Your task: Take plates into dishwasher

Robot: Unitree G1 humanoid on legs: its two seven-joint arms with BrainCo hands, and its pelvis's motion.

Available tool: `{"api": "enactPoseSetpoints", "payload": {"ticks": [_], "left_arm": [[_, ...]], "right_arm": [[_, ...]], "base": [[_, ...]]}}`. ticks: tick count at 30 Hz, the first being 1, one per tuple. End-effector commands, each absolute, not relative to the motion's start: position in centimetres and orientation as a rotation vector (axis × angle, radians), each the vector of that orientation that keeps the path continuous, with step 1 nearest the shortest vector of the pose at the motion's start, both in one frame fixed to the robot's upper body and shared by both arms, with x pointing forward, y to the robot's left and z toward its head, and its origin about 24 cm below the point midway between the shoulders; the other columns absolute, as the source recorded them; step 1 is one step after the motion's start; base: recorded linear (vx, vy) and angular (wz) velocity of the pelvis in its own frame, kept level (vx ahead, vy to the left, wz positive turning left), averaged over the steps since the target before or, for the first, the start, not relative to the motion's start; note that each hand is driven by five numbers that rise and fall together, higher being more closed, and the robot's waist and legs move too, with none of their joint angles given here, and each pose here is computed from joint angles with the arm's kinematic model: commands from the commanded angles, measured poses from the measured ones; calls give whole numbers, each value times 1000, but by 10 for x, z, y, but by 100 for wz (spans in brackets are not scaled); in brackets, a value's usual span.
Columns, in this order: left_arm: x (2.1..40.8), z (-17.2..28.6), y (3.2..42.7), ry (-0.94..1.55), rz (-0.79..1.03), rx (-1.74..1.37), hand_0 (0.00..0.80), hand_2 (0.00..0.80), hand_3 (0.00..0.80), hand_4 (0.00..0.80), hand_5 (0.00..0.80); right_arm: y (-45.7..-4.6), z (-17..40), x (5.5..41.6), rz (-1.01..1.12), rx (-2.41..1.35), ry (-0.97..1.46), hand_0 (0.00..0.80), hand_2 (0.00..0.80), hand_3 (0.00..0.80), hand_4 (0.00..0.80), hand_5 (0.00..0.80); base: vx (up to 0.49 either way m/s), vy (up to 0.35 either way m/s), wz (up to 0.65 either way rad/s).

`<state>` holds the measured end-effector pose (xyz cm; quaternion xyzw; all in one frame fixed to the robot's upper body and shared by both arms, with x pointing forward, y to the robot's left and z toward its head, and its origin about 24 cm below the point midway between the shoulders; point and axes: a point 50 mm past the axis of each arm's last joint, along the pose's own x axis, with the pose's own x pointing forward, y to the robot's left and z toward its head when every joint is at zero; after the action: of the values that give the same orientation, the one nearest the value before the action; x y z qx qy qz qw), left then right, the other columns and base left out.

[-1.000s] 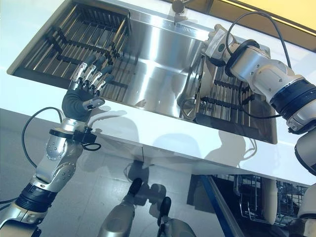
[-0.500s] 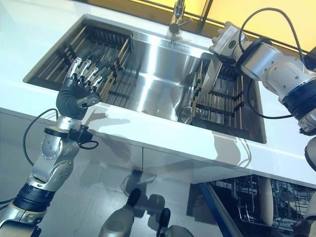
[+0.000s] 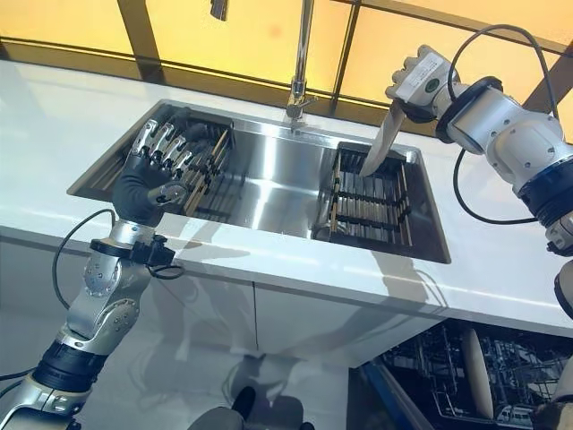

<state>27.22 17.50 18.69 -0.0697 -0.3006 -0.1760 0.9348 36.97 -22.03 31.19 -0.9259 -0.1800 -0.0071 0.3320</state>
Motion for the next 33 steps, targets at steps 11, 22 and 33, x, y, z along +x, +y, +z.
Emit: {"api": "enactPoseSetpoints", "payload": {"ticks": [11, 22, 33], "left_arm": [[278, 199, 174, -644, -346, -193, 0, 0, 0, 0, 0], [283, 205, 164, -652, -370, -199, 0, 0, 0, 0, 0], [286, 211, 157, -652, -379, -201, 0, 0, 0, 0, 0]], "right_arm": [[-292, 366, 343, -423, -2135, -277, 800, 800, 800, 800, 800], [-355, 359, 313, -593, -1864, -77, 800, 800, 800, 800, 800], [-409, 314, 283, -671, -1536, 166, 800, 800, 800, 800, 800]], "base": [[-23, 12, -23], [-23, 1, -25], [-15, 0, -15]]}}
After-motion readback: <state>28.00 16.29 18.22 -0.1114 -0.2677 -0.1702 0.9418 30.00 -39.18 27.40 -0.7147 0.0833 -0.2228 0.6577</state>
